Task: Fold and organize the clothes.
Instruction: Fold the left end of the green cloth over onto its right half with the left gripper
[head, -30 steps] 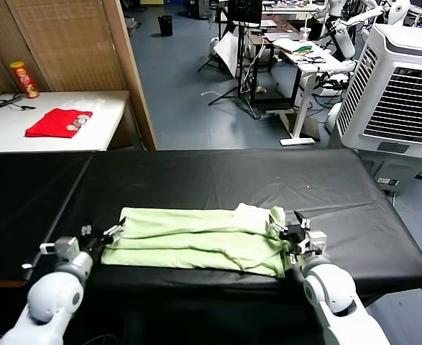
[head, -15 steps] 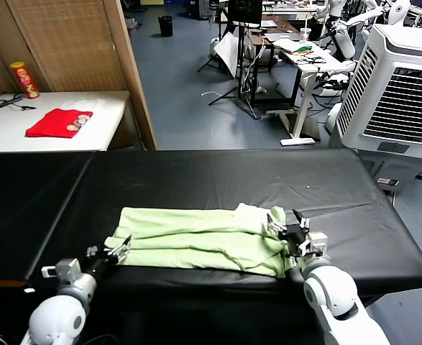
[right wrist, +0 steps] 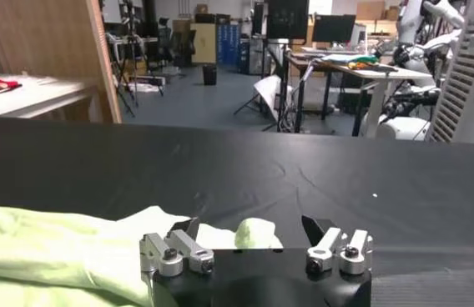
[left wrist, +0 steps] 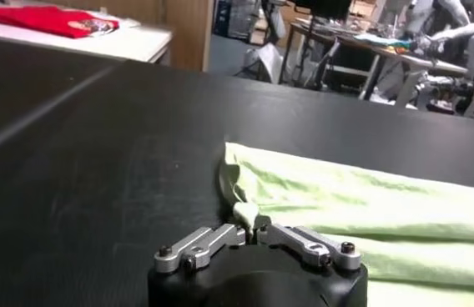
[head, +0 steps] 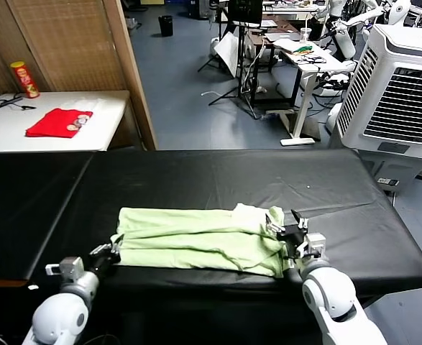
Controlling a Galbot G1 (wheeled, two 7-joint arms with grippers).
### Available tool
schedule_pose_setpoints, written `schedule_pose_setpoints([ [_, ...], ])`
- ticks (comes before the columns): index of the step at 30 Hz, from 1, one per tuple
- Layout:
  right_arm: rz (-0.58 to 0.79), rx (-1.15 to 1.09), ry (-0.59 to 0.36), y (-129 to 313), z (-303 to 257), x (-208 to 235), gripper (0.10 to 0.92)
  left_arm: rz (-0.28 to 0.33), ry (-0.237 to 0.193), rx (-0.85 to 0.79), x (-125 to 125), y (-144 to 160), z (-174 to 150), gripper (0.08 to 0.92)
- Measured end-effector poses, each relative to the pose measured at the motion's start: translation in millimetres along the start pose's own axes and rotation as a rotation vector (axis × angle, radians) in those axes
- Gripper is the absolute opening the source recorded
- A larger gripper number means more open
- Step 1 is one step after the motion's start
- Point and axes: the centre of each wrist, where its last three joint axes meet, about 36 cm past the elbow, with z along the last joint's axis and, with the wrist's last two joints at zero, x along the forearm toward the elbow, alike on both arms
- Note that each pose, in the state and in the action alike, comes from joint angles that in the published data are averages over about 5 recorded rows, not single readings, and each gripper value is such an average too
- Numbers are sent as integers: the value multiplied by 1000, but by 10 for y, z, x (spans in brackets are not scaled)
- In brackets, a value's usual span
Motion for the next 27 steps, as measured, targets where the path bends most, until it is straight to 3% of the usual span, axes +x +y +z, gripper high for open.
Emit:
schedule_pose_setpoints([
  [4,4,2,-1,5,-9,4,798,-76,-33,-161,33,129,-6,163],
  [10,4,-6,-1,39,-6,1,798,-235,-32,-408,112,551,-42,163],
  [15,8,-3,5,81,31,17,798,-284,-33,-473,204,731,-138,163],
  [20,24,7,5,60,48,71,798,-233,-38,-376,260,428,-249,163],
  [27,56,13,11,-1,89,144,798,-21,-53,-120,337,-422,-394,163],
])
